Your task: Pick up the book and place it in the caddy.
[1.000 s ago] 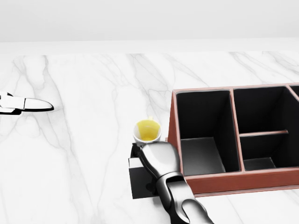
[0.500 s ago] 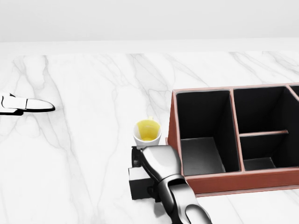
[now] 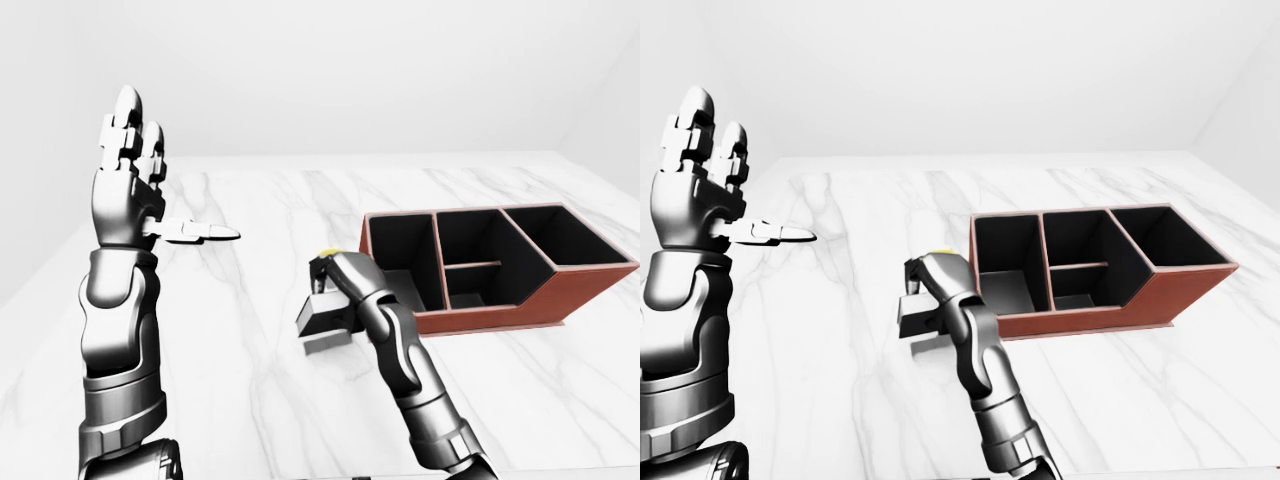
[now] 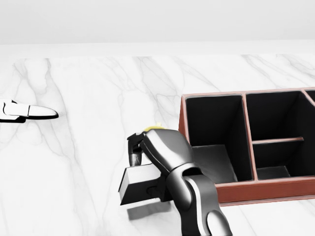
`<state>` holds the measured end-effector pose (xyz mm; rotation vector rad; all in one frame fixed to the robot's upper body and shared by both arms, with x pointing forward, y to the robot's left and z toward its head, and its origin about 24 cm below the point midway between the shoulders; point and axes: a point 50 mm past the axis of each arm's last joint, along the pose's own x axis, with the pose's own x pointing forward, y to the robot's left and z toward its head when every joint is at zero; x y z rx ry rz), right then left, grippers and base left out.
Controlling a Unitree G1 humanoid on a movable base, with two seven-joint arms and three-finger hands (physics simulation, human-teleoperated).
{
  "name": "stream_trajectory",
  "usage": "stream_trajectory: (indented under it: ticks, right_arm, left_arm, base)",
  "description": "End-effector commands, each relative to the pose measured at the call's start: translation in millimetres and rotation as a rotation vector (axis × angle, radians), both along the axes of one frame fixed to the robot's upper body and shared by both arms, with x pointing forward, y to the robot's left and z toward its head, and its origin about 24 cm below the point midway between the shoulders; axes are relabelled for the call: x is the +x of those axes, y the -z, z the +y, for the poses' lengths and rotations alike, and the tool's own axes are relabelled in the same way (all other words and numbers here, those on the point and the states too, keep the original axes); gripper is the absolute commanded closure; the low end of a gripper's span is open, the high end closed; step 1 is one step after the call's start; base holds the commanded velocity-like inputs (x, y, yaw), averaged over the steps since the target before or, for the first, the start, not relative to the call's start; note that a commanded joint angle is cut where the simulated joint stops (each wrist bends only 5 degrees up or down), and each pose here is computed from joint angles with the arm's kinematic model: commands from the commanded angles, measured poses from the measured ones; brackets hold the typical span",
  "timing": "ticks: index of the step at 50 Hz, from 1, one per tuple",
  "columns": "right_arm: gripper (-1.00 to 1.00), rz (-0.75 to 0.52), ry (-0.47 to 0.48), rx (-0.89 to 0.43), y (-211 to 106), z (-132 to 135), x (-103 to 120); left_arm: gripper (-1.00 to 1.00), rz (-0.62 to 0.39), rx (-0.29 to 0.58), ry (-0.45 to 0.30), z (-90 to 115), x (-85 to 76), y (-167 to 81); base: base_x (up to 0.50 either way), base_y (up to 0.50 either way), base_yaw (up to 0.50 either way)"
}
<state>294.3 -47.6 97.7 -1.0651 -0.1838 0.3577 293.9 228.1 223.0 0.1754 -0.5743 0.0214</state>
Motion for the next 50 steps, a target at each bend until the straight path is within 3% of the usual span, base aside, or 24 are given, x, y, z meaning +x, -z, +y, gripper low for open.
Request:
stream_trajectory:
  ticks: [1,25,35,43,50]
  right_arm:
    - [1.0,-0.132,-0.054,0.033,-52.2,-2.4,-12.7]
    - [1.0,-0.366,-0.132,-0.02,-142.9,-12.3,-40.9]
    - [1.0,-0.552,-0.09,-0.026,-180.3,-26.9,-52.3]
    - [1.0,-0.593,-0.04,-0.066,-187.3,-47.7,-52.7]
    - [1.0,-0.745,0.029,-0.119,-218.9,-69.4,-63.0]
  left_arm:
    - [-1.0,0.014,-0.004,0.001,0.6,1.2,3.2]
    - [-1.0,0.003,0.003,0.01,-4.3,2.6,-0.1]
    - [-1.0,-0.009,0.008,0.013,-5.4,1.8,-2.9]
    - [-1.0,-0.03,0.016,0.013,-6.5,-0.6,-7.2]
    - [-1.0,-0.082,0.03,0.024,-13.4,-5.6,-17.5]
  base:
    - [0.0,0.0,0.0]
    - [0.0,0.0,0.0]
    - [0.0,0.0,0.0]
    - [0.0,0.0,0.0]
    - [0.0,0.0,0.0]
